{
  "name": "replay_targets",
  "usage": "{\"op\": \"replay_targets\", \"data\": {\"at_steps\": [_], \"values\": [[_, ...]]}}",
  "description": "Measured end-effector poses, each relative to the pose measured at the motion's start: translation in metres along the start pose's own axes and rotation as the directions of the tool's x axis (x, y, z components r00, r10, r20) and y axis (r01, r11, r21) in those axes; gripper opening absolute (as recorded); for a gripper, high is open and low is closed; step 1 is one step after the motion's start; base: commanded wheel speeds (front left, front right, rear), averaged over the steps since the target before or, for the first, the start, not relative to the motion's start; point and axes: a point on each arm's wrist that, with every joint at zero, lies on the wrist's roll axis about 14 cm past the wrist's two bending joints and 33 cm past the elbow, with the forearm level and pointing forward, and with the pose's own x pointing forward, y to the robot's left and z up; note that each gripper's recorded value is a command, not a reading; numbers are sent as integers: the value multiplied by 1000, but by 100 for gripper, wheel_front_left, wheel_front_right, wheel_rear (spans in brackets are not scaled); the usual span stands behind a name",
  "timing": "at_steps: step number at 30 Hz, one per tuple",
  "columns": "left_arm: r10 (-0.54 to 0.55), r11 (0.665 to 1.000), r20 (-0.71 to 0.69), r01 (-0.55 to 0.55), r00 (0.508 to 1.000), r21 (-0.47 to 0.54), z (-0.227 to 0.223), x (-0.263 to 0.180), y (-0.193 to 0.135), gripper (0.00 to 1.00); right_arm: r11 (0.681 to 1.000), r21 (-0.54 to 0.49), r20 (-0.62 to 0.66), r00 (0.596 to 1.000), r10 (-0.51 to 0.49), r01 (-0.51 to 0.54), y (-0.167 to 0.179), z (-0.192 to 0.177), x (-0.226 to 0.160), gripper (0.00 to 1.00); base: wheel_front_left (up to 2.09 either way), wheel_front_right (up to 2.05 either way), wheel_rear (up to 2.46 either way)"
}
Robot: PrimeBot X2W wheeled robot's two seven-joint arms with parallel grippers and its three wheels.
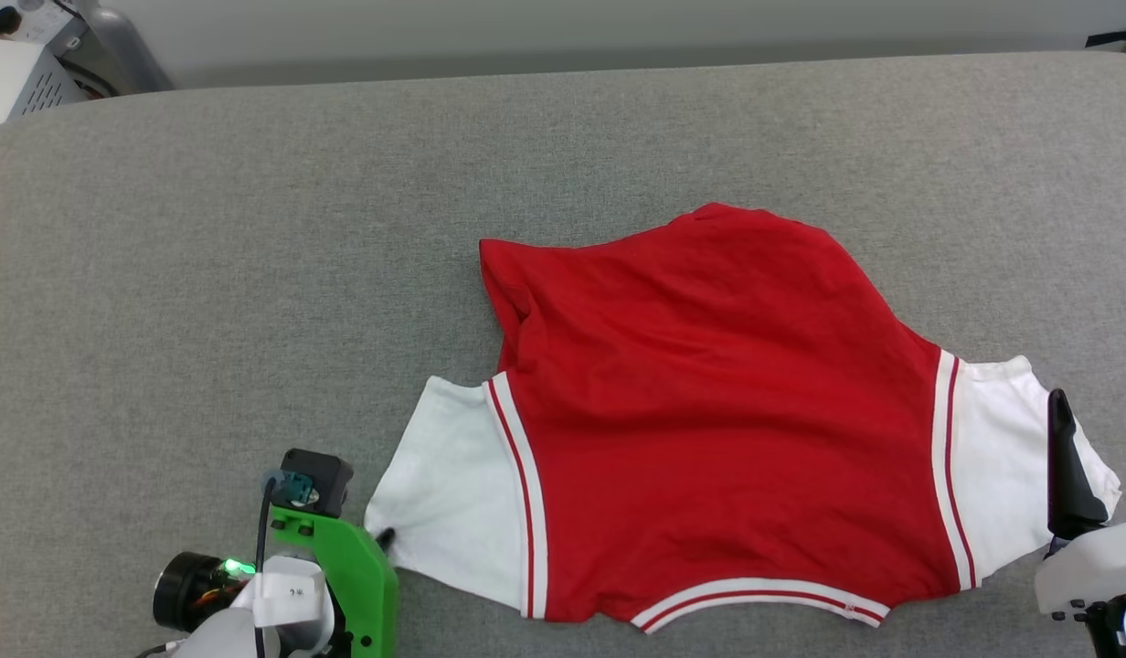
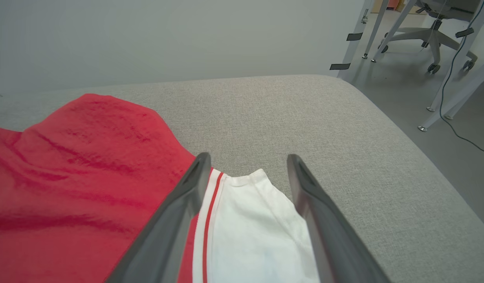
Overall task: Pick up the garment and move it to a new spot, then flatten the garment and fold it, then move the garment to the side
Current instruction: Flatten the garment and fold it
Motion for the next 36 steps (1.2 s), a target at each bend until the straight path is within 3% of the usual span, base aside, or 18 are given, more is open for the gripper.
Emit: {"op": "replay_targets", "data": {"at_steps": [7, 16, 22, 27, 32, 36], "values": [[26, 996, 138, -15, 990, -83, 22, -13, 3, 0, 1000, -1, -21, 999, 26, -26, 6, 2, -2, 100, 0, 0, 0], [130, 987, 360, -87, 924, -135, 67, -73, 36, 0, 995, -22, -226, 970, 89, -96, 17, -28, -19, 100, 0, 0, 0], [117, 986, 344, -67, 932, -154, 57, -97, 32, 0, 997, -30, -412, 910, 54, -73, 6, -58, -32, 100, 0, 0, 0], [88, 987, 309, -41, 947, -156, 48, -104, 22, 0, 998, -41, -572, 820, 18, -51, -4, -83, -40, 100, 0, 0, 0], [60, 988, 285, -17, 957, -150, 45, -104, 14, 0, 997, -67, -663, 748, -8, -48, -12, -97, -37, 100, 0, 0, 0], [53, 988, 273, -12, 960, -151, 45, -102, 13, 0, 995, -79, -692, 722, -16, -53, -13, -103, -27, 100, 0, 0, 0]]}}
